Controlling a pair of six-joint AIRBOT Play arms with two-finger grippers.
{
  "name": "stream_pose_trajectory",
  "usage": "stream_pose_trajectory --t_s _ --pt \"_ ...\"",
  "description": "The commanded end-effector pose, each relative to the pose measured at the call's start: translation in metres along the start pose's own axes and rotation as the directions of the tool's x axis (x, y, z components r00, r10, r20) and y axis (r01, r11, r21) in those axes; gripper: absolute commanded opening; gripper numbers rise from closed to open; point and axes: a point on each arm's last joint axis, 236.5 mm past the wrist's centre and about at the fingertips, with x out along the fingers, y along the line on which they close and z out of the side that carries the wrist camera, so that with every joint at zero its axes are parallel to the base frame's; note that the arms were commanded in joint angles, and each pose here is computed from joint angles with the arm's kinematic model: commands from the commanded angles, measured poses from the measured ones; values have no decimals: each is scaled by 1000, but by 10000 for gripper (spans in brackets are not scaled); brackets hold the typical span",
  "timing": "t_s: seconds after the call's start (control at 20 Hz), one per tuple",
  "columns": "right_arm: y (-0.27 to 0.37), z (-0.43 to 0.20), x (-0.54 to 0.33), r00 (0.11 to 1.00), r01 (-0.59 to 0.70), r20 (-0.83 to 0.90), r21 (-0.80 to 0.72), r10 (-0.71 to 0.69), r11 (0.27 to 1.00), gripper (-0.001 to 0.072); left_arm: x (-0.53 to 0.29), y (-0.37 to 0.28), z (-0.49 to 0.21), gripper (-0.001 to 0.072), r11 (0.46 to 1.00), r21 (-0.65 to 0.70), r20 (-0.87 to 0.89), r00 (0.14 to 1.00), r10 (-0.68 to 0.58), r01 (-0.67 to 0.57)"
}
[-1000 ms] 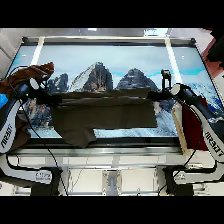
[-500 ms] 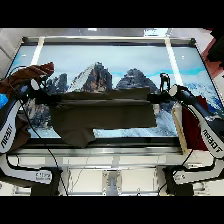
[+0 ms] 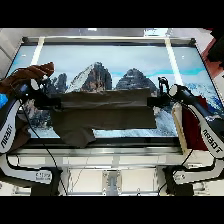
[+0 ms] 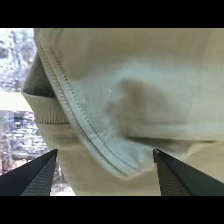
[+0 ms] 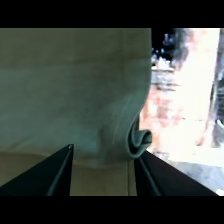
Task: Fold the shirts.
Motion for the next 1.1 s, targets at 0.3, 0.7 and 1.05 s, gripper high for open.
stream_pose_trajectory --t_s 0.3,0.7,1.05 --pt "-42 17 -154 958 258 151 -82 -244 963 451 -166 -7 -14 703 998 48 295 955 31 -47" --pt "-32 19 -185 961 154 231 -6 -149 988 451 -39 -64 -201 702 964 -208 -83 979 -187 166" --pt "-21 24 -184 962 110 252 -22 -101 994 451 6 -85 -215 702 921 -301 -46 961 -274 249"
